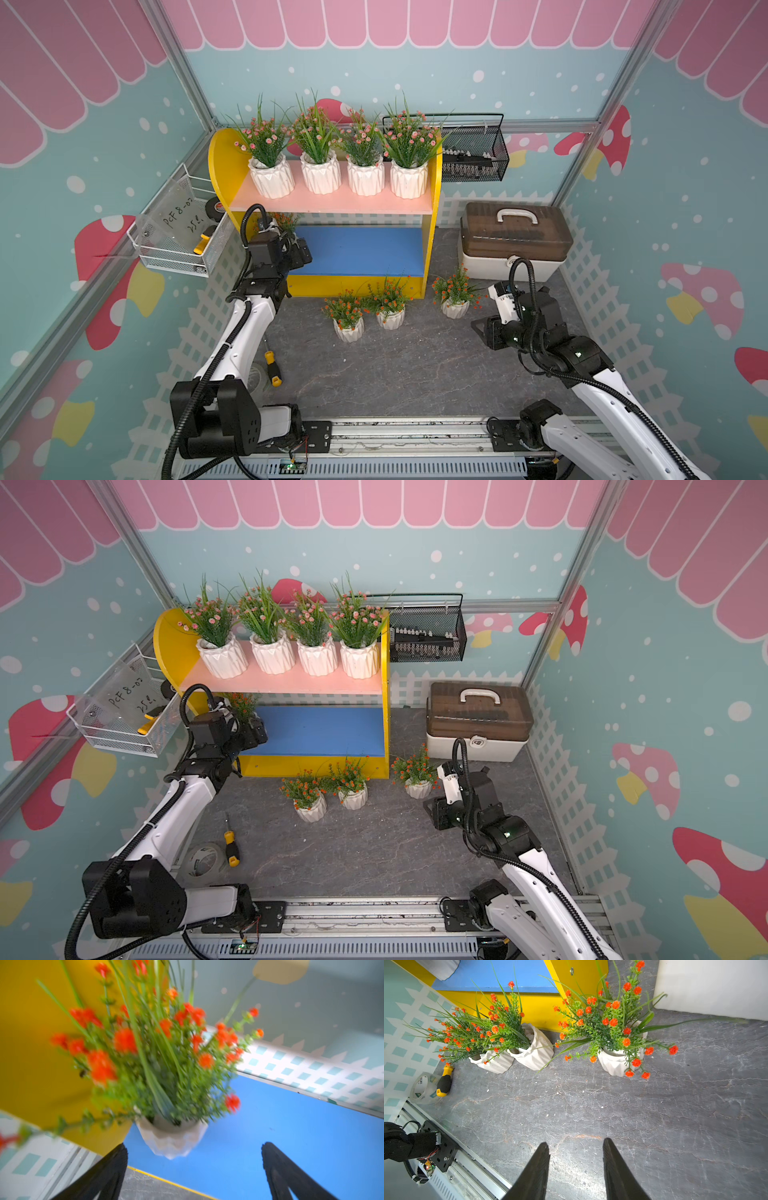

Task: Place the baby's breath potted plants on the rack by color
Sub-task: Place the baby's breath potted plant on the rack, then pick up the baby's breath potted plant from the center of the board.

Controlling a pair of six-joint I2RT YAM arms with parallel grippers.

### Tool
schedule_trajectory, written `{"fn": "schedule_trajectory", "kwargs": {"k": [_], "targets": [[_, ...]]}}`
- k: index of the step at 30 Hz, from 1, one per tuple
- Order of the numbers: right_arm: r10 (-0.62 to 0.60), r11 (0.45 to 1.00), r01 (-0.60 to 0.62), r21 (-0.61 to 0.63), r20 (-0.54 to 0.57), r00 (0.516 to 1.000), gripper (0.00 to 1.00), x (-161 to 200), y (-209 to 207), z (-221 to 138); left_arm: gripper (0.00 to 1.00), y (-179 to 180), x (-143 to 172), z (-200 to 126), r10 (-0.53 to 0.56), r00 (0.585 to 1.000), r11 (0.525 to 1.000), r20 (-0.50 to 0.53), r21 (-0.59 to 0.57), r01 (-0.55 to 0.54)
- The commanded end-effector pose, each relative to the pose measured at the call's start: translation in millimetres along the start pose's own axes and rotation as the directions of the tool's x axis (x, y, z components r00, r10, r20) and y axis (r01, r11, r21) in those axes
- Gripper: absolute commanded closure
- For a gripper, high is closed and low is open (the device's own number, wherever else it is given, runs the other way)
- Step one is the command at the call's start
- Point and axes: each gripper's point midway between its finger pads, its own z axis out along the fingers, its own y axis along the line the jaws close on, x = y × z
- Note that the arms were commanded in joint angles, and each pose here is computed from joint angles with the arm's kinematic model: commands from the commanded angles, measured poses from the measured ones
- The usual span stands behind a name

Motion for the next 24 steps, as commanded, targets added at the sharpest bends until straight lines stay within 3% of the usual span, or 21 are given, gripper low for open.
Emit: {"fn": "schedule_trajectory", "kwargs": {"k": [1,10,17,24], "targets": [[0.004,0.999,-0.004,-0.049,-0.004,1.000,0.58,1.7,5.4,9.1,0.01,-12.3,22.2,-13.5,0.007,0.999,1.000,-0.046,0.028,-0.006],[0.057,0.990,-0.058,-0.130,-0.006,0.998,0.60,5.2,22.6,45.2,0.01,-37.8,51.2,-59.6,0.044,0.998,0.994,-0.037,0.103,-0.040],[0.001,0.996,-0.004,-0.093,-0.032,0.999,0.64,10.6,51.3,85.2,0.01,-65.3,62.2,-97.1,0.035,0.999,0.977,0.005,0.210,-0.036],[0.018,0.997,-0.017,-0.077,0.021,1.000,0.68,-1.0,66.0,109.5,0.02,-78.0,77.8,-117.5,0.033,0.999,0.966,0.006,0.256,-0.033]]}}
